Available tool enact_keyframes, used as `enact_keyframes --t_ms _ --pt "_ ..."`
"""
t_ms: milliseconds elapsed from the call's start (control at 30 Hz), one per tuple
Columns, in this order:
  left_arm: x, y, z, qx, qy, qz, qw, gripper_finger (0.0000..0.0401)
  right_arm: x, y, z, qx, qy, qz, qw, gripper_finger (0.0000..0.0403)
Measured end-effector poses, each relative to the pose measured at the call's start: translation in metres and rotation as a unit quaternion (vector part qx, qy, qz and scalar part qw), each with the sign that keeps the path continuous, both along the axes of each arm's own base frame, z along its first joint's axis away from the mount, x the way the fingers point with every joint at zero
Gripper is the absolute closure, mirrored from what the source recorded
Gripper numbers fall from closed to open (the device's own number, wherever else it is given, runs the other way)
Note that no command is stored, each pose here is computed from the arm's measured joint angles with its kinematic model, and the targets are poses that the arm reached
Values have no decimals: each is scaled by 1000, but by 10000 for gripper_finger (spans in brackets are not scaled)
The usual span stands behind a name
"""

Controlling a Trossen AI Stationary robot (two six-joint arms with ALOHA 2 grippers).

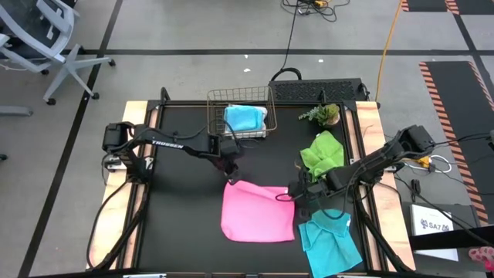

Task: Fold microfiber towels
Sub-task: Fold the pink microfiber cloth

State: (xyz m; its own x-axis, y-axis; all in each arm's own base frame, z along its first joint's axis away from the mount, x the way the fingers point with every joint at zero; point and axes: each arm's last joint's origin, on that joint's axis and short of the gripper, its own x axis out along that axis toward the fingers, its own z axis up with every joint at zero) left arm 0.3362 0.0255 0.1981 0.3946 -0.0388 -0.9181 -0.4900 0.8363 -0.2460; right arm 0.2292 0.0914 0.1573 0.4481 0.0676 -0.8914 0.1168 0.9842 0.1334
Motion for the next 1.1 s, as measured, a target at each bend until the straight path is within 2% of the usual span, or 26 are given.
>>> enact_keyframes --t_ms 167,367,500,733,833,900,1033,1100 --pt "1 1 1 0 -7 4 1000 256 1 13 -23 -17 39 26 999 403" --pt "9 0 -3 -27 -31 -7 999 251 4 16 -28 -31 33 21 999 403" --pt "18 -2 -20 -52 -27 -20 998 251 4 14 -30 -60 25 10 998 403" --pt "26 -3 -55 -66 14 -21 998 251 5 14 -30 -62 22 9 998 403" --pt "27 -5 -56 -102 12 -32 994 253 4 14 -30 -64 26 9 998 403" --pt "26 -8 -55 -154 8 -52 987 257 4 13 -31 -64 26 9 998 403" --pt "25 -21 -39 -275 -19 -107 955 278 2 11 -33 -66 30 7 997 403" --pt "25 -29 -35 -312 -23 -130 941 290 1 10 -35 -67 33 7 997 403"
